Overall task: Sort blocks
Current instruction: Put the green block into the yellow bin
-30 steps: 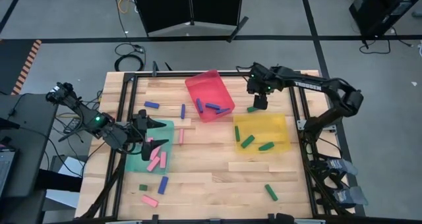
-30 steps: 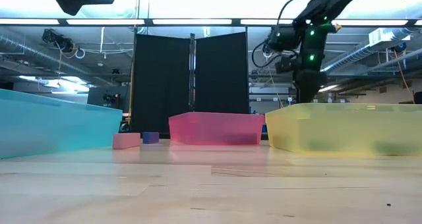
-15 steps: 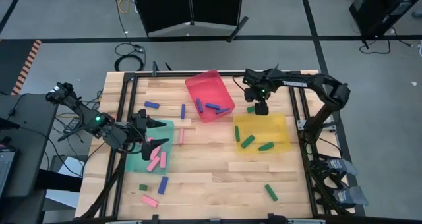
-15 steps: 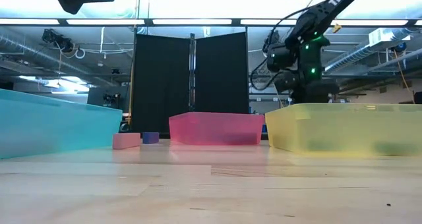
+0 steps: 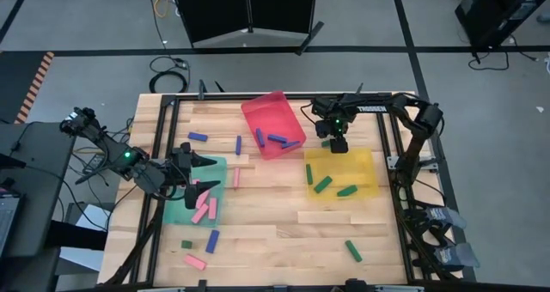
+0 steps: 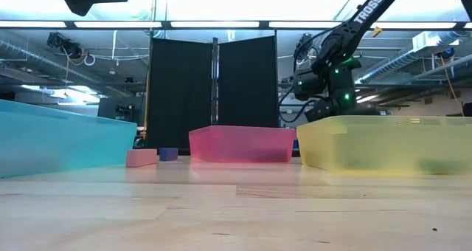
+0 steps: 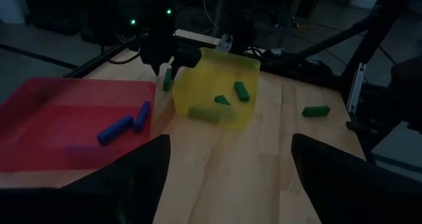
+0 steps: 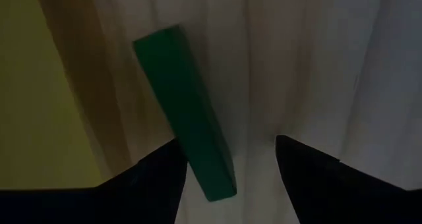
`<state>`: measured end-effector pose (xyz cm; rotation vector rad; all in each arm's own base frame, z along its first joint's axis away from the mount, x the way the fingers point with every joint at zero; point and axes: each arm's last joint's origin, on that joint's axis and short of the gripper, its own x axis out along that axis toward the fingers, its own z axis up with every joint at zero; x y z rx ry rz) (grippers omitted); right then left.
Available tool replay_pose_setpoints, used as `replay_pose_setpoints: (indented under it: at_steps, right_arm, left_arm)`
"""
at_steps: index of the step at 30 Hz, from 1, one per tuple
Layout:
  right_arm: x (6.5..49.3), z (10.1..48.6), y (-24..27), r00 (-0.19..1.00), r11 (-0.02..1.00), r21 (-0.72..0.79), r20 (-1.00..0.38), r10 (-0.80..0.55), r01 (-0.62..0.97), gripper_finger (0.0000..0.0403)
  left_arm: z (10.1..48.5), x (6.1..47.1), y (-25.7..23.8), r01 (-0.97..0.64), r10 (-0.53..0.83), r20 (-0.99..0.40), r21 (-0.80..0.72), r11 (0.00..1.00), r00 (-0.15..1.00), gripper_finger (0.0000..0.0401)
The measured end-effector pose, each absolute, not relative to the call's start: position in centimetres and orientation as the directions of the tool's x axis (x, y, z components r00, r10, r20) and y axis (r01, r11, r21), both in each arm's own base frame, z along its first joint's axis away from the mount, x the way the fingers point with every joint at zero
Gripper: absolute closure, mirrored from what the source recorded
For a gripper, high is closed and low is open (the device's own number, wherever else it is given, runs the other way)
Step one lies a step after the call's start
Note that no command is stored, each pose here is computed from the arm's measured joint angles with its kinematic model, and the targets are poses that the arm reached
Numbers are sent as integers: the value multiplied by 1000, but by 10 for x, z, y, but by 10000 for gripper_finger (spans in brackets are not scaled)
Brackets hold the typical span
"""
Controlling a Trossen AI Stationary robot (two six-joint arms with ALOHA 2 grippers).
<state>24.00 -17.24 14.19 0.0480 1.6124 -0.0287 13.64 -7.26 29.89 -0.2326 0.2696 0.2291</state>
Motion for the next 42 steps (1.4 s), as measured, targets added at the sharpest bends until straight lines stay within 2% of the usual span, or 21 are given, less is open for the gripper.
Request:
replay_pose_setpoints:
  at_steps: [6,10,14,20,27,32,37,39,42]
  right_arm:
    - [242,138,-174,-49,999,10,-999,12,45,173]
    - [242,137,-174,-52,999,10,-999,13,47,194]
    - [242,136,-174,-52,999,10,-999,13,47,238]
    - [241,136,-174,-55,999,17,-998,20,48,332]
    - [239,137,-175,-51,997,35,-998,38,73,334]
    - [233,154,-172,-24,996,14,-1000,16,89,334]
    - [226,196,-168,72,989,-61,-995,-71,137,334]
    - [223,221,-165,163,980,-88,-980,-118,179,334]
    - [215,252,-147,303,975,-25,-948,-93,222,334]
  left_arm:
    - [299,136,-73,-253,192,-288,-195,947,938,78]
    - [299,136,-73,-253,192,-288,-194,948,938,78]
    - [299,136,-73,-253,192,-288,-194,948,938,78]
    - [299,136,-73,-253,192,-288,-193,948,938,78]
    - [299,136,-73,-253,192,-288,-192,948,938,78]
    - [299,136,-73,-252,191,-288,-190,949,938,78]
    - [299,136,-73,-253,191,-288,-194,948,938,78]
    - [299,136,-73,-254,191,-288,-198,947,938,78]
    - [299,136,-73,-259,191,-288,-218,941,938,78]
